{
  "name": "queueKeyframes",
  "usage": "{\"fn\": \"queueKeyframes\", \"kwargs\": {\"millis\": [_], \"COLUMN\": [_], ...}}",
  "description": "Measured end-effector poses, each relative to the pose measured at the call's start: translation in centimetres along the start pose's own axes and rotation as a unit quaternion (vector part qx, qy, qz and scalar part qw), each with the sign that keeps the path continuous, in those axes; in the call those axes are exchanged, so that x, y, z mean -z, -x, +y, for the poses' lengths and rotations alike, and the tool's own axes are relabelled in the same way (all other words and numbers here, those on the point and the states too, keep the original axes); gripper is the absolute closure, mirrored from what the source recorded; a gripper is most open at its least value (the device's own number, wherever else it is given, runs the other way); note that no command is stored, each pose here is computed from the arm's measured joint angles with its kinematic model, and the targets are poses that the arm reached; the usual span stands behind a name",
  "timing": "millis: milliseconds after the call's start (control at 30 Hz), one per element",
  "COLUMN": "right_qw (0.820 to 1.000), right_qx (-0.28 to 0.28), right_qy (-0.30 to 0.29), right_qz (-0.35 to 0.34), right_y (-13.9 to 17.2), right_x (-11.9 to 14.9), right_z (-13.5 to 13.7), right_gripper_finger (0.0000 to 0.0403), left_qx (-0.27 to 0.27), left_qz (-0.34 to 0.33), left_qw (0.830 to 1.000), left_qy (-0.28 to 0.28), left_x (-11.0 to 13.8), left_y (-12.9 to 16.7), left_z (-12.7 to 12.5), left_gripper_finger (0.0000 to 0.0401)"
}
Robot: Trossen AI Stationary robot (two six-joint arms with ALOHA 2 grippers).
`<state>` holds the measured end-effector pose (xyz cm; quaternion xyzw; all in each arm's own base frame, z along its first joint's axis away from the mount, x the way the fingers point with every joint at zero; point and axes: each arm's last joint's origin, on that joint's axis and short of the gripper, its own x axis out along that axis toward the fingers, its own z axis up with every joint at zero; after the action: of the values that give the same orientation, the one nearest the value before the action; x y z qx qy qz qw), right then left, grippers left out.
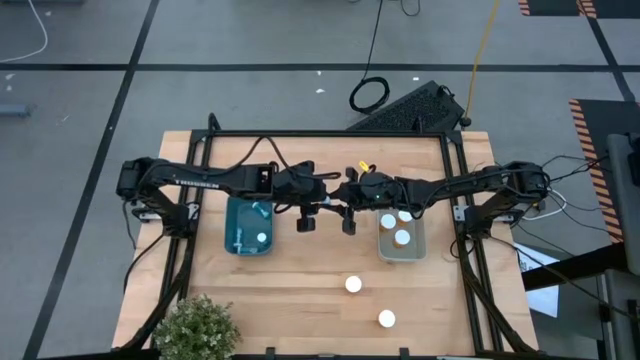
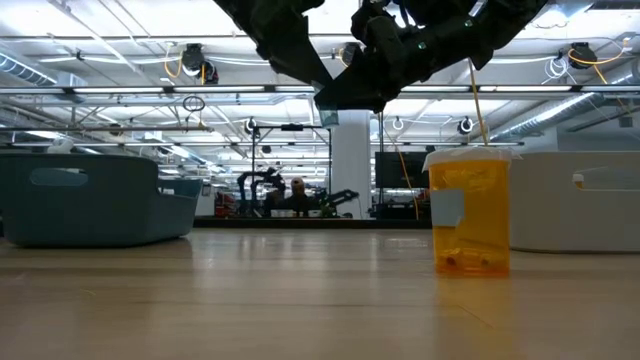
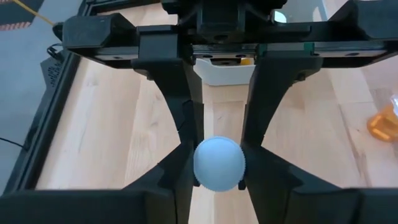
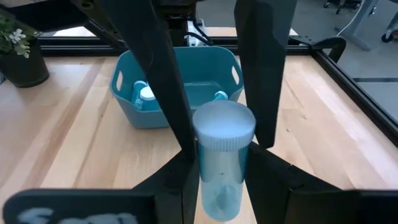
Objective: Pick and place medicine bottles into bin by pill shape (circle, oval)
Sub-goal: Adjust the blue pill bottle
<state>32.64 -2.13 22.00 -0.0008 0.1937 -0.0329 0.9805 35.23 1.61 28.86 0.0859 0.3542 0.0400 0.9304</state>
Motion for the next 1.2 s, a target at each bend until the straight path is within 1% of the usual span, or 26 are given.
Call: {"fn": "queueKeyframes", "kwargs": {"millis": [200, 300, 367, 600, 667, 733, 867, 967, 1033, 1100, 1200], "right_qw": [1.000, 1.000, 1.000, 1.000, 1.000, 0.999, 0.999, 0.999, 0.998, 0.997, 0.995], "right_qx": [0.011, 0.017, 0.025, 0.026, 0.027, 0.027, 0.026, 0.026, 0.025, 0.024, 0.022], "right_qy": [-0.001, -0.009, -0.014, -0.009, -0.003, 0.000, 0.011, 0.019, 0.027, 0.034, 0.046], "right_qz": [0.000, -0.002, -0.002, 0.002, 0.006, 0.018, 0.033, 0.039, 0.057, 0.060, 0.082], "right_y": [0.0, 0.0, 0.0, 0.1, 0.3, 0.5, 0.9, 1.2, 1.5, 1.7, 2.1], "right_x": [0.0, 0.0, -0.1, -0.1, -0.1, 0.0, 0.0, 0.0, 0.2, 0.2, 0.4], "right_z": [-0.1, -0.1, -0.1, -0.2, -0.2, -0.2, -0.2, -0.2, -0.2, -0.2, -0.2], "right_gripper_finger": [0.0298, 0.0290, 0.0279, 0.0224, 0.0211, 0.0199, 0.0185, 0.0181, 0.0181, 0.0181, 0.0181], "left_qx": [-0.003, -0.003, -0.006, -0.010, -0.011, -0.014, -0.013, -0.010, -0.009, -0.006, -0.005], "left_qz": [0.000, 0.000, 0.001, 0.004, 0.012, 0.006, 0.011, 0.034, 0.049, 0.081, 0.120], "left_qw": [1.000, 1.000, 1.000, 1.000, 1.000, 1.000, 1.000, 0.999, 0.998, 0.995, 0.990], "left_qy": [-0.010, -0.010, -0.010, -0.010, -0.007, 0.001, 0.016, 0.028, 0.039, 0.055, 0.078], "left_x": [0.0, 0.0, 0.0, 0.0, 0.2, 0.0, 0.1, 0.5, 0.8, 1.4, 2.1], "left_y": [0.0, 0.0, 0.0, 0.1, 0.4, 0.7, 1.7, 2.7, 3.0, 3.6, 3.9], "left_z": [-0.1, -0.1, -0.1, -0.1, -0.1, 0.0, 0.1, 0.1, 0.1, 0.0, -0.4], "left_gripper_finger": [0.0279, 0.0279, 0.0280, 0.0280, 0.0280, 0.0280, 0.0281, 0.0281, 0.0281, 0.0281, 0.0281]}}
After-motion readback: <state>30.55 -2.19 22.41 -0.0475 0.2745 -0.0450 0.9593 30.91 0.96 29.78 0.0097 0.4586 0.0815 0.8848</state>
